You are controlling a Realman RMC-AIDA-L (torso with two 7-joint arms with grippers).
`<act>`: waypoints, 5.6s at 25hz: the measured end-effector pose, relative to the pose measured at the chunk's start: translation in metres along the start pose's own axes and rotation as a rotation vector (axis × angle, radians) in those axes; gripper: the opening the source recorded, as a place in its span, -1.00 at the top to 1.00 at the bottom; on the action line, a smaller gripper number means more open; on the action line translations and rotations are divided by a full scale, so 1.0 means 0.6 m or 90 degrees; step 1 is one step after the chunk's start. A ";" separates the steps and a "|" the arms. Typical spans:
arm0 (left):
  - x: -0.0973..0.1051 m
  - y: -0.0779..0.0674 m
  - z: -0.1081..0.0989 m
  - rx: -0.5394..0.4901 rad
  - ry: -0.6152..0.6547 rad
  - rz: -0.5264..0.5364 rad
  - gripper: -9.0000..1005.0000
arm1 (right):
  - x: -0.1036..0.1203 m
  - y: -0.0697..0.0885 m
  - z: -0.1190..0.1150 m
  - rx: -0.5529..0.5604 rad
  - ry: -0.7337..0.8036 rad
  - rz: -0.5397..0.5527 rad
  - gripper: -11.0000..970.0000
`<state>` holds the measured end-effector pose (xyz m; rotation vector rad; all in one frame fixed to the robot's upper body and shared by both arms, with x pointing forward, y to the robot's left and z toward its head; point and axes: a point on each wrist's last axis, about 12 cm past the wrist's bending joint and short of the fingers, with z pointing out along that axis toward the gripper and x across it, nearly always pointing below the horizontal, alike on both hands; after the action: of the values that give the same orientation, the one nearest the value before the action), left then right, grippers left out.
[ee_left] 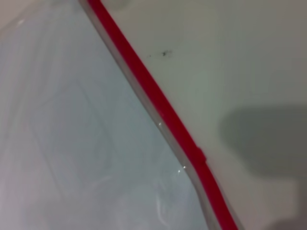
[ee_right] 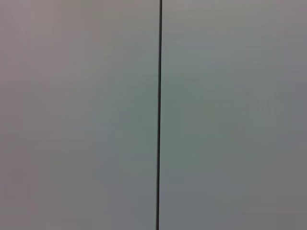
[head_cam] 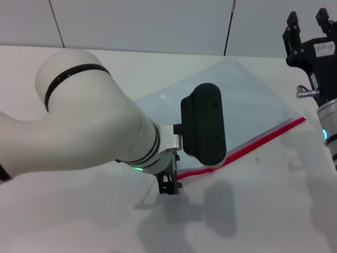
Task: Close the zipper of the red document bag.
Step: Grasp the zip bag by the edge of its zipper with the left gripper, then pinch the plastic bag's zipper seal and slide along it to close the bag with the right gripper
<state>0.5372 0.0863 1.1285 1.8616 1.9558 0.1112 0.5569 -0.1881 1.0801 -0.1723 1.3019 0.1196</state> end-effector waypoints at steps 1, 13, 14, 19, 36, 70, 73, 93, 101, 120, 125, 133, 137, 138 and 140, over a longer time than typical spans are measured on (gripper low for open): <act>0.000 0.001 0.001 -0.001 0.000 0.000 -0.24 | 0.000 0.000 0.000 0.000 0.000 0.000 -0.13; 0.013 0.017 0.015 -0.041 0.008 -0.010 -0.24 | 0.000 0.000 0.000 0.001 0.000 0.001 -0.12; 0.013 0.018 0.015 -0.044 0.007 -0.011 -0.23 | 0.000 0.000 0.001 0.001 -0.001 0.002 -0.12; 0.014 0.022 0.017 -0.052 0.002 -0.013 -0.22 | -0.001 0.001 0.002 -0.001 -0.002 0.002 -0.12; 0.017 0.030 0.027 -0.092 0.007 0.006 0.65 | -0.003 0.004 0.004 -0.003 -0.005 0.005 -0.12; 0.046 0.050 -0.100 -0.265 -0.195 -0.097 0.87 | -0.138 -0.013 0.046 -0.302 0.170 0.053 0.00; 0.047 0.048 -0.108 -0.276 -0.209 -0.097 0.87 | -0.152 -0.008 0.052 -0.331 0.183 0.035 0.00; 0.052 0.038 -0.133 -0.311 -0.241 -0.089 0.87 | -0.174 0.000 0.052 -0.429 0.305 -0.127 0.00; 0.054 0.039 -0.132 -0.313 -0.235 -0.081 0.87 | -0.179 0.020 0.049 -0.455 0.314 -0.211 0.00; 0.044 0.039 -0.139 -0.314 -0.240 -0.061 0.87 | -0.177 0.028 0.051 -0.534 0.309 -0.246 0.00; 0.039 0.039 -0.145 -0.316 -0.245 -0.055 0.87 | -0.177 0.039 0.058 -0.529 0.295 -0.278 0.00; 0.036 0.039 -0.146 -0.315 -0.245 -0.051 0.87 | -0.173 0.037 0.066 -0.509 0.289 -0.294 0.00; 0.036 0.039 -0.147 -0.316 -0.247 -0.051 0.87 | -0.164 0.033 0.073 -0.491 0.292 -0.291 0.02; 0.036 0.039 -0.147 -0.316 -0.247 -0.051 0.87 | -0.162 0.032 0.074 -0.488 0.294 -0.289 0.04; 0.035 0.039 -0.149 -0.317 -0.248 -0.050 0.87 | -0.159 0.031 0.074 -0.486 0.297 -0.287 0.09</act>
<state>0.5268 0.1299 1.2118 1.3620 1.5545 0.1779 0.5708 -0.1602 1.1823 -1.1938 1.5912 0.1940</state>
